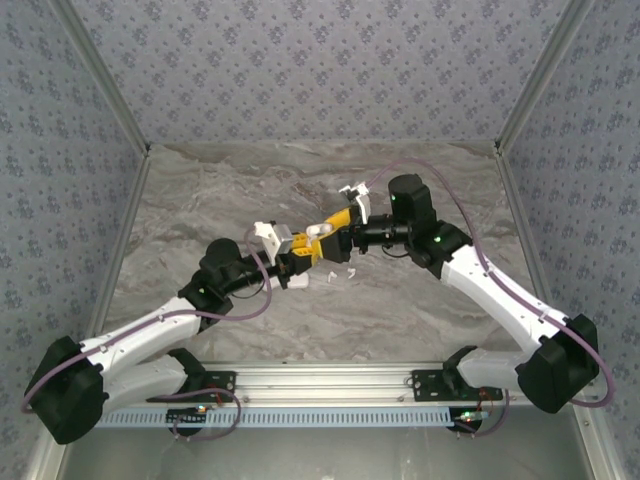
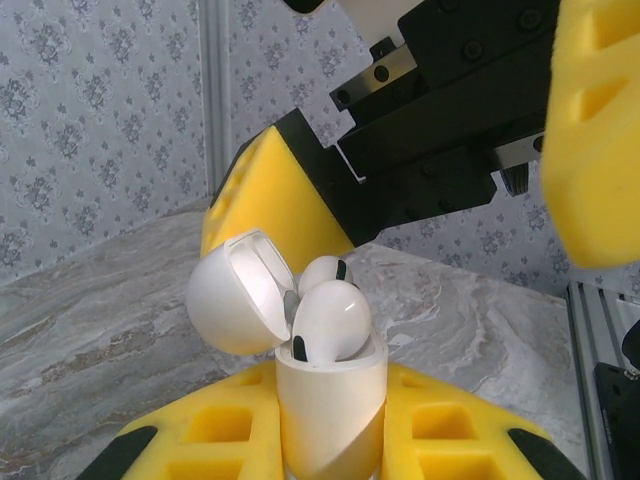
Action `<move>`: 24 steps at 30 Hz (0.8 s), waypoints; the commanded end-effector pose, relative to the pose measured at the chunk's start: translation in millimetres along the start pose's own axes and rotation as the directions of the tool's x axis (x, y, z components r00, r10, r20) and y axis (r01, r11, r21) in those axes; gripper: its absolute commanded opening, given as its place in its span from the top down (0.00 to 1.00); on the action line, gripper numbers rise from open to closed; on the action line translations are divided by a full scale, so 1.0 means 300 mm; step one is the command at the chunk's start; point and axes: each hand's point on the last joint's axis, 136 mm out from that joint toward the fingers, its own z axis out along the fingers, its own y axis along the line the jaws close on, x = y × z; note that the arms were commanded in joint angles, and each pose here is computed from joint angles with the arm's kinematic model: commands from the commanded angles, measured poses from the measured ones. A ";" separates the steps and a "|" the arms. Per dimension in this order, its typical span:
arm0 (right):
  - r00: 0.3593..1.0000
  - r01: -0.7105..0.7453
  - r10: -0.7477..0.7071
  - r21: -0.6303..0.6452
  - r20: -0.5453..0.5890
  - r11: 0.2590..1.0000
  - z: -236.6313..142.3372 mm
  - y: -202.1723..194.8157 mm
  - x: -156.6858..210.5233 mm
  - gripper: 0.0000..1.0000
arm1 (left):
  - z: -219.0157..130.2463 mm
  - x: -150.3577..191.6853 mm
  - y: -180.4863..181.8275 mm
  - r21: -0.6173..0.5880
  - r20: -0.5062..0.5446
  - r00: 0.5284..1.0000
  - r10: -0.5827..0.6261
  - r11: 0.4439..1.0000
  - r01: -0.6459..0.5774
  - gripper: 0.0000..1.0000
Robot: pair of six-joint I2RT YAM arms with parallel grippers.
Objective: Insert the wireless bluetooth earbuds into the charging case
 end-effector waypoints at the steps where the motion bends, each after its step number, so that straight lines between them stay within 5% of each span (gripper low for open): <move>1: 0.998 0.064 -0.063 -0.040 0.024 0.997 -0.023 0.065 -0.049 0.00 | 0.013 -0.092 -0.025 0.031 0.065 0.998 0.025 0.999 -0.027 1.00; 16: 0.996 0.085 -0.086 0.051 0.011 0.995 -0.067 0.043 0.006 0.00 | 0.012 -0.087 -0.011 0.006 0.051 0.998 0.041 0.999 -0.042 1.00; 24: 0.986 0.065 -0.120 0.393 0.118 0.917 -0.205 -0.108 -0.073 0.00 | 0.014 -0.069 0.038 -0.072 0.023 1.000 0.012 0.997 -0.010 1.00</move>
